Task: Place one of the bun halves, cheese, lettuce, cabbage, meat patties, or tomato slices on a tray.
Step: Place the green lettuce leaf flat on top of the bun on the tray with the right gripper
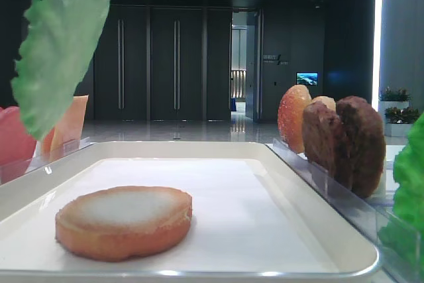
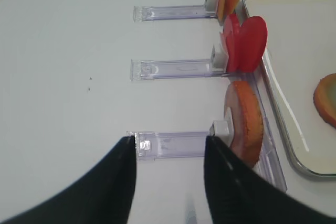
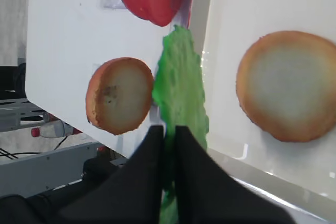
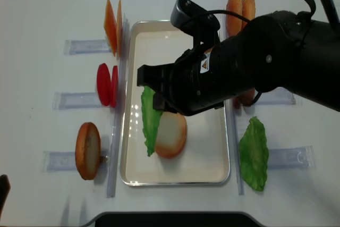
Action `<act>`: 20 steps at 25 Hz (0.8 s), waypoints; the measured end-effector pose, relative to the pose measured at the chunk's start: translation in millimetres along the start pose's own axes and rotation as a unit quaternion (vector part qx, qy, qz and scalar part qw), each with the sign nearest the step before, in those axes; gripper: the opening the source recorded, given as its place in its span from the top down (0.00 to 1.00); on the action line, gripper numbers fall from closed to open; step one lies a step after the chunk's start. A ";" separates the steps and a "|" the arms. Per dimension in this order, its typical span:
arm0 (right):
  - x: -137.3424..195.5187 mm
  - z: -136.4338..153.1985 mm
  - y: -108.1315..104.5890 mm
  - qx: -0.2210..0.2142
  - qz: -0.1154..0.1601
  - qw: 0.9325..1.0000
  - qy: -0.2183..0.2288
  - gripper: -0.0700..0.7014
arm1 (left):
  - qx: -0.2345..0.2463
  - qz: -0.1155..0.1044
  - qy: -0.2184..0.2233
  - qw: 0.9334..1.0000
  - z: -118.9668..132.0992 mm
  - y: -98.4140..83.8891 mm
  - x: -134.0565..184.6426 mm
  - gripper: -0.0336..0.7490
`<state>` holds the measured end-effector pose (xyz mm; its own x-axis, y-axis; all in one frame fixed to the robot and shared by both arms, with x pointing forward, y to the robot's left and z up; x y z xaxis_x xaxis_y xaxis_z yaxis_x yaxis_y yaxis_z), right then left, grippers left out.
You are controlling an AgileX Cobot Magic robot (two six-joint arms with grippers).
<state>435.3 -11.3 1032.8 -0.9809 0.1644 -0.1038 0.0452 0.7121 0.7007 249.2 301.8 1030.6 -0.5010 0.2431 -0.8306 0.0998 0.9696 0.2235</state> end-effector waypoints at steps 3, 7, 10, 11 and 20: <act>-1.6 10.3 -2.0 -0.002 -0.004 1.000 0.005 0.87 | 0.000 0.000 0.000 1.000 0.0 0.0 0.0 0.54; -2.2 26.4 -8.5 0.008 0.001 1.000 0.017 0.87 | 0.000 0.000 0.000 1.000 0.0 0.0 0.0 0.54; -4.9 34.5 -13.8 0.016 0.005 1.000 0.022 0.87 | 0.000 0.000 0.000 1.000 0.0 0.0 0.0 0.54; -6.6 35.3 -15.1 0.017 0.006 1.000 0.022 0.87 | 0.000 0.000 0.000 1.000 0.0 0.0 0.0 0.54; -18.7 33.4 -20.6 0.018 0.008 1.000 0.009 0.87 | 0.000 0.000 0.000 1.000 0.0 0.0 0.0 0.54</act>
<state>459.0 -6.3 996.7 -0.9834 0.1633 -0.0794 0.0672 0.7337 0.6762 249.2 301.8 1030.6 -0.5010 0.2431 -0.8306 0.0998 0.9696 0.2235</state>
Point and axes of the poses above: a point on each arm's last joint axis where the gripper is mounted, z pointing out along that axis toward the gripper, y along the wrist's bending axis when the last joint is at zero, x = y × z, the point moved 2 cm from there along z, pointing out along that axis toward the gripper, and after that the axes turned 13 degrees about z, right-handed, at the moved point
